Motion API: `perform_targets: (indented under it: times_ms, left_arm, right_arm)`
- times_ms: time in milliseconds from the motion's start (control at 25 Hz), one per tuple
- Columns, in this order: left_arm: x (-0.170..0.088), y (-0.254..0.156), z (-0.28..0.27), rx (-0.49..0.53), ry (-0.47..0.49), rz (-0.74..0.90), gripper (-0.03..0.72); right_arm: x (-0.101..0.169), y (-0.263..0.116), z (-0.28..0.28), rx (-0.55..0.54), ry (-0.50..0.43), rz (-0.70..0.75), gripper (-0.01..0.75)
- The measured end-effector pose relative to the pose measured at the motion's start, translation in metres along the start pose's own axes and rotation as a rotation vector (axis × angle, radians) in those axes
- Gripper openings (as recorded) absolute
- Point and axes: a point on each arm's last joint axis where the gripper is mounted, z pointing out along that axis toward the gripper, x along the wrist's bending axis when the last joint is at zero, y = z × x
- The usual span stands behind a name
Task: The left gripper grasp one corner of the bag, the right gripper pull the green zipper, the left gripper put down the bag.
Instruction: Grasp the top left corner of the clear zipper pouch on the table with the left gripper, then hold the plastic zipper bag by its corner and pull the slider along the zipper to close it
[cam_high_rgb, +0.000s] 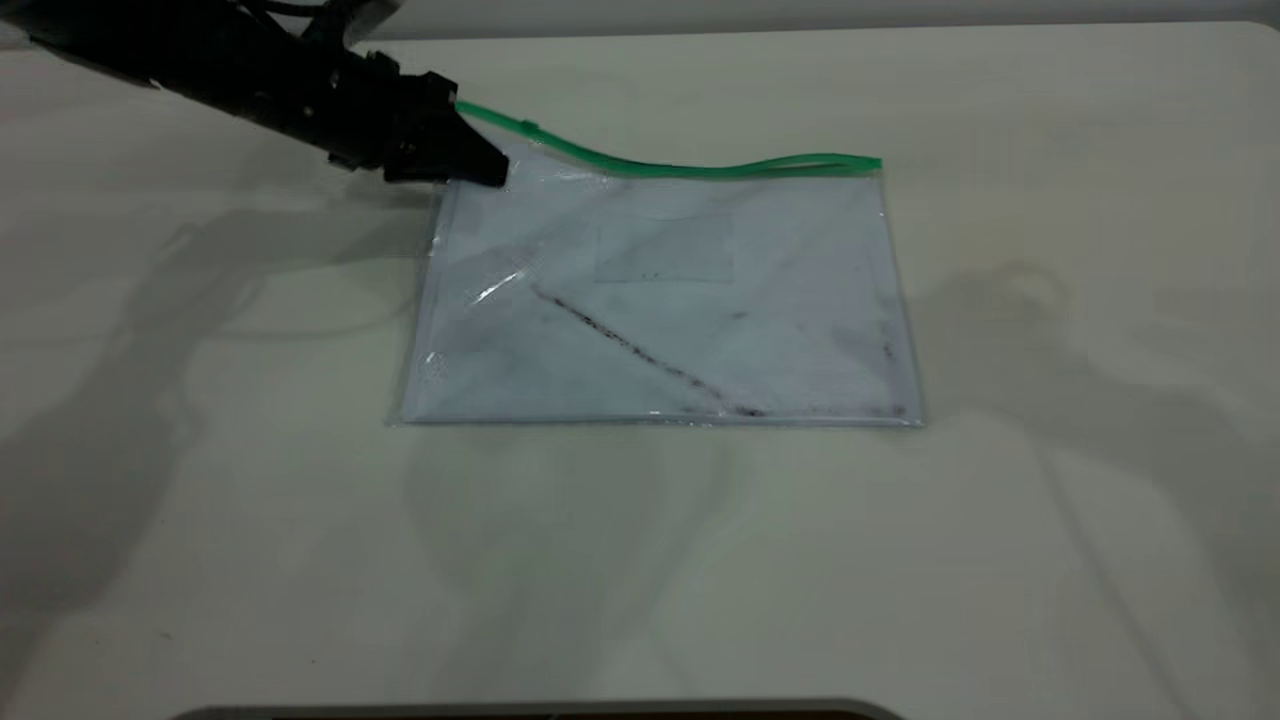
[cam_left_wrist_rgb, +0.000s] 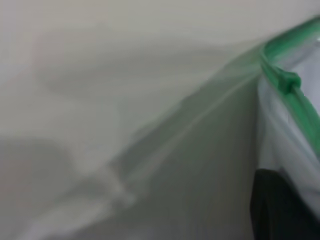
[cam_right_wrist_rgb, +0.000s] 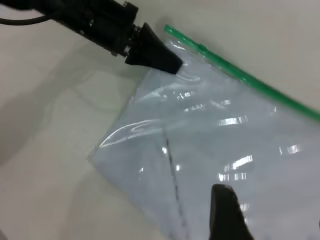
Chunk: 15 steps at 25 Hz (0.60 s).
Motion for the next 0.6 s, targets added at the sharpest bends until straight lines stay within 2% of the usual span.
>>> perform_targets:
  times_ms: [80,240,400,600]
  left_arm:
    - [-0.013,0.006,-0.005,0.026,-0.054,0.109,0.055]
    - [-0.042,0.02,-0.016,0.092,-0.103,0.286,0.055]
    - [-0.06,0.025,-0.022,0.179,-0.101,0.42,0.055]
    - [-0.079,0.018,-0.018,0.301,-0.184,0.594,0.055]
  right_arm:
    - [0.0,0.006,0.017,0.009,0.02,-0.049,0.479]
    - [0.001,0.013,0.055,0.031,0.064,-0.144,0.473]
    - [-0.005,0.017,0.093,0.042,0.094,-0.266,0.454]
    - [-0.017,0.016,0.13,0.041,0.14,-0.37,0.452]
